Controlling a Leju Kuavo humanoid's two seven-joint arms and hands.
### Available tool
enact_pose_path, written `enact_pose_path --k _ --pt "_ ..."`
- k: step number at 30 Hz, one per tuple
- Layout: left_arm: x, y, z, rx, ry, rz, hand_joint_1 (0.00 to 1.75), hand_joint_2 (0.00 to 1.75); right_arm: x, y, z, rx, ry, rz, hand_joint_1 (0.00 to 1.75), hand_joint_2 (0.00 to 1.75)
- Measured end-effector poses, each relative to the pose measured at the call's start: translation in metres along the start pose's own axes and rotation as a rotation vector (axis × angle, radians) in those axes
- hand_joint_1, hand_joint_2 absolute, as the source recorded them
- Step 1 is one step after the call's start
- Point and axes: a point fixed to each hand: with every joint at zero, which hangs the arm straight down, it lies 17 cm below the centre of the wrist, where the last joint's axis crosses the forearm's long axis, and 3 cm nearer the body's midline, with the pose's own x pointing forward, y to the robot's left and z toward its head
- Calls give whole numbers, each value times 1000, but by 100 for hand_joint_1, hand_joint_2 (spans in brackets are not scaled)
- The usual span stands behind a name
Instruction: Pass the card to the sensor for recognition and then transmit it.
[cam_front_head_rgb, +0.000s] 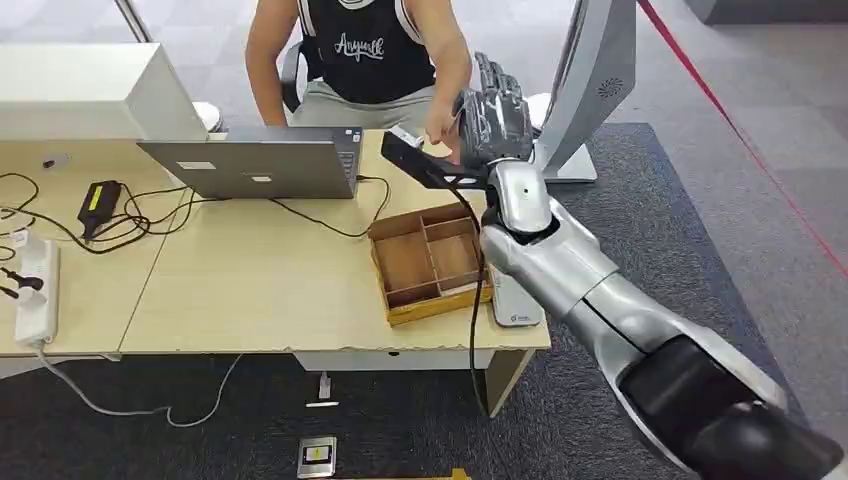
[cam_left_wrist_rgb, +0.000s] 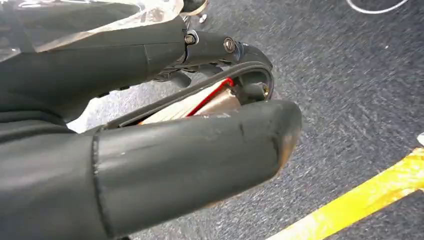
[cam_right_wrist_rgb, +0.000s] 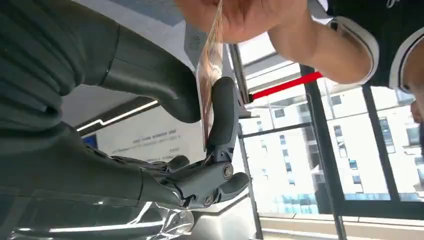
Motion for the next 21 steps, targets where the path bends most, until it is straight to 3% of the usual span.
enact_pose_path --k 14,15,16,21 --pt "-1 3 -1 7 -9 -9 0 0 -6 32 -1 67 39 104 175 175" --pt "-1 3 -1 7 -9 -7 0 0 -6 34 0 71 39 107 154 175" --pt "-1 4 -1 7 -10 -7 0 0 -6 36 1 75 40 110 0 175" --pt "-2 3 -1 6 -9 -5 0 0 -15 49 6 107 58 114 0 175"
